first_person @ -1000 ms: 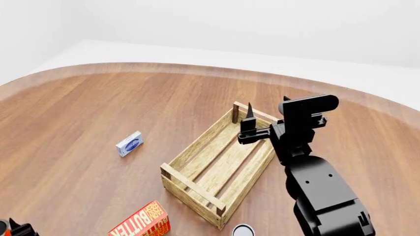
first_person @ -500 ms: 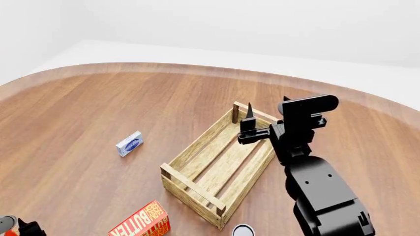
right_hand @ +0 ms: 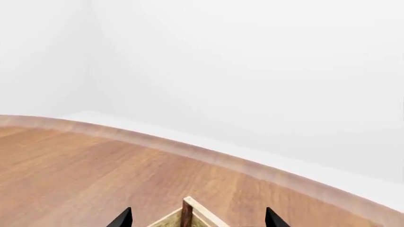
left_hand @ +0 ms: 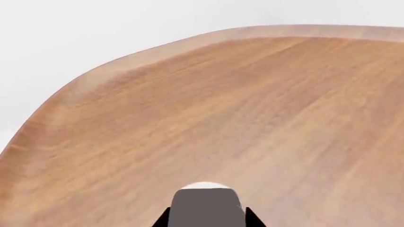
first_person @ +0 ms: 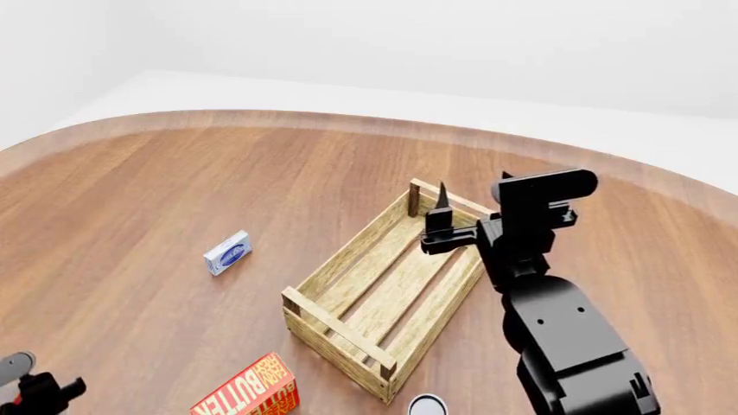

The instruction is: Pick up the ketchup, and put it in the wooden tray.

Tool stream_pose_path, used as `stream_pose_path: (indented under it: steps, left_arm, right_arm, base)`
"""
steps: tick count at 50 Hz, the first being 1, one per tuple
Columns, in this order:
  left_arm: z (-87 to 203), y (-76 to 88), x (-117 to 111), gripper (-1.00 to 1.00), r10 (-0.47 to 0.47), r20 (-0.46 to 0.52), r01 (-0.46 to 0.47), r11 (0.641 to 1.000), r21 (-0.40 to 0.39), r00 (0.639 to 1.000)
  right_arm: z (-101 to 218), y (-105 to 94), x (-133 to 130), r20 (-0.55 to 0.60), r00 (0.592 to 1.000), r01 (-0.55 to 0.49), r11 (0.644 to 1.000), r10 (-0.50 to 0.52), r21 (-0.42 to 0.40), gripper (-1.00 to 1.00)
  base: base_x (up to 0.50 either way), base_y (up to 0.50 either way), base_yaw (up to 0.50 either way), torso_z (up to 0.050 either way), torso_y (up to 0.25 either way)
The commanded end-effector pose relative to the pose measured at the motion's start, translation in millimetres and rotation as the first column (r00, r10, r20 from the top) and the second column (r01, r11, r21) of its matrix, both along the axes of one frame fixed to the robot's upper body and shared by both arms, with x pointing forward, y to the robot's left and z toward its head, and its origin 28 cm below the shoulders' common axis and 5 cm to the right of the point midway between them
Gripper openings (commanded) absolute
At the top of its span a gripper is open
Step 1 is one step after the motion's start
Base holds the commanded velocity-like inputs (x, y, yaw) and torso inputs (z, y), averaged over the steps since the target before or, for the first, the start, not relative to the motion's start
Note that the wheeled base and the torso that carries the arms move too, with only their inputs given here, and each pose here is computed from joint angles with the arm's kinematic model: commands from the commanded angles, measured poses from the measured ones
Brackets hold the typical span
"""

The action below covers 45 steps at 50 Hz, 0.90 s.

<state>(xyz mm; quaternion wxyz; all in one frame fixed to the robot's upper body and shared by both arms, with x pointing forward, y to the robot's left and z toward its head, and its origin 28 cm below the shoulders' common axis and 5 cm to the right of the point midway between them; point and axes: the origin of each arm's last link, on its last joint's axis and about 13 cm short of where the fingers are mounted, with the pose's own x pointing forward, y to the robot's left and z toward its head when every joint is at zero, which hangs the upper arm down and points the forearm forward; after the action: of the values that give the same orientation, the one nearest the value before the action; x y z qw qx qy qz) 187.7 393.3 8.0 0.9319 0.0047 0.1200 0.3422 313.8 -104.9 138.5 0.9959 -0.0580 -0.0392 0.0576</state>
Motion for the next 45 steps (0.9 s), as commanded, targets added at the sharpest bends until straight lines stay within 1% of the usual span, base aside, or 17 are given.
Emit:
stream_pose_path:
  steps: [1,10,14,18,24,26,28,30,33,36,39,43,45]
  left_arm:
    - [1,-1.7,7,-1.00,-0.010,0.032,0.012,0.999,-0.039,0.999]
    - [19,-4.0,15,-1.00,-0.042,0.087,0.045,0.999,-0.025,0.995]
    - [35,-6.6,23,-1.00,-0.073,0.122,0.074,0.997,0.000,0.990]
    - [53,-10.8,35,-1.00,-0.113,0.149,0.110,0.994,0.025,0.982]
    - [84,-21.3,60,-1.00,-0.218,0.179,0.208,0.975,0.073,0.959]
    - [93,-26.2,71,-1.00,-0.261,0.180,0.247,0.964,0.095,0.948]
    - [102,-33.5,83,-1.00,-0.319,0.174,0.301,0.946,0.122,0.932]
    - [113,-43.1,96,-1.00,-0.392,0.166,0.372,0.917,0.144,0.905]
    - [127,-57.0,113,-1.00,-0.476,0.165,0.449,0.876,0.176,0.864]
    - [138,-69.9,129,-1.00,-0.533,0.159,0.506,0.843,0.182,0.831]
    - [143,-82.7,144,-1.00,-0.574,0.143,0.550,0.816,0.178,0.806]
    - [150,-104.2,164,-1.00,-0.633,0.146,0.607,0.772,0.186,0.760]
    - [154,-112.7,171,-1.00,-0.652,0.152,0.626,0.757,0.185,0.743]
  right_arm:
    - [0,-0.9,0,0.000,1.000,0.009,1.000,-0.009,0.004,1.00]
    - [3,-2.5,0,0.012,1.000,0.012,1.000,-0.012,0.016,1.00]
    - [6,-3.6,-1,0.026,1.000,0.011,1.000,-0.012,0.029,1.00]
    - [11,-5.9,-2,0.041,0.999,0.013,0.999,-0.014,0.041,1.00]
    - [20,-10.8,-1,0.055,0.998,0.021,0.999,-0.023,0.042,1.00]
    - [23,-13.0,-2,0.059,0.998,0.026,0.999,-0.028,0.041,1.00]
    - [26,-15.7,-3,0.063,0.997,0.032,0.999,-0.035,0.040,1.00]
    - [30,-19.0,-5,0.069,0.997,0.042,0.998,-0.045,0.041,1.00]
    - [36,-22.8,-8,0.078,0.995,0.053,0.998,-0.055,0.036,1.00]
    - [42,-27.7,-11,0.087,0.994,0.071,0.997,-0.073,0.036,1.00]
    - [45,-32.8,-14,0.092,0.992,0.085,0.996,-0.088,0.039,1.00]
    - [47,-40.8,-16,0.090,0.990,0.109,0.993,-0.112,0.038,1.00]
    - [47,-43.4,-16,0.087,0.989,0.116,0.993,-0.119,0.036,1.00]
  base:
    - [0.00,0.00,0.00,0.000,0.000]
    - [0.00,0.00,0.00,0.000,0.000]
    - [0.00,0.00,0.00,0.000,0.000]
    - [0.00,0.00,0.00,0.000,0.000]
    - [0.00,0.00,0.00,0.000,0.002]
    - [0.00,0.00,0.00,0.000,0.000]
    - [0.00,0.00,0.00,0.000,0.000]
    - [0.00,0.00,0.00,0.000,0.000]
    - [0.00,0.00,0.00,0.000,0.000]
    - [0.00,0.00,0.00,0.000,0.000]
    - [0.00,0.00,0.00,0.000,0.000]
    - [0.00,0.00,0.00,0.000,0.000]
    - [0.00,0.00,0.00,0.000,0.000]
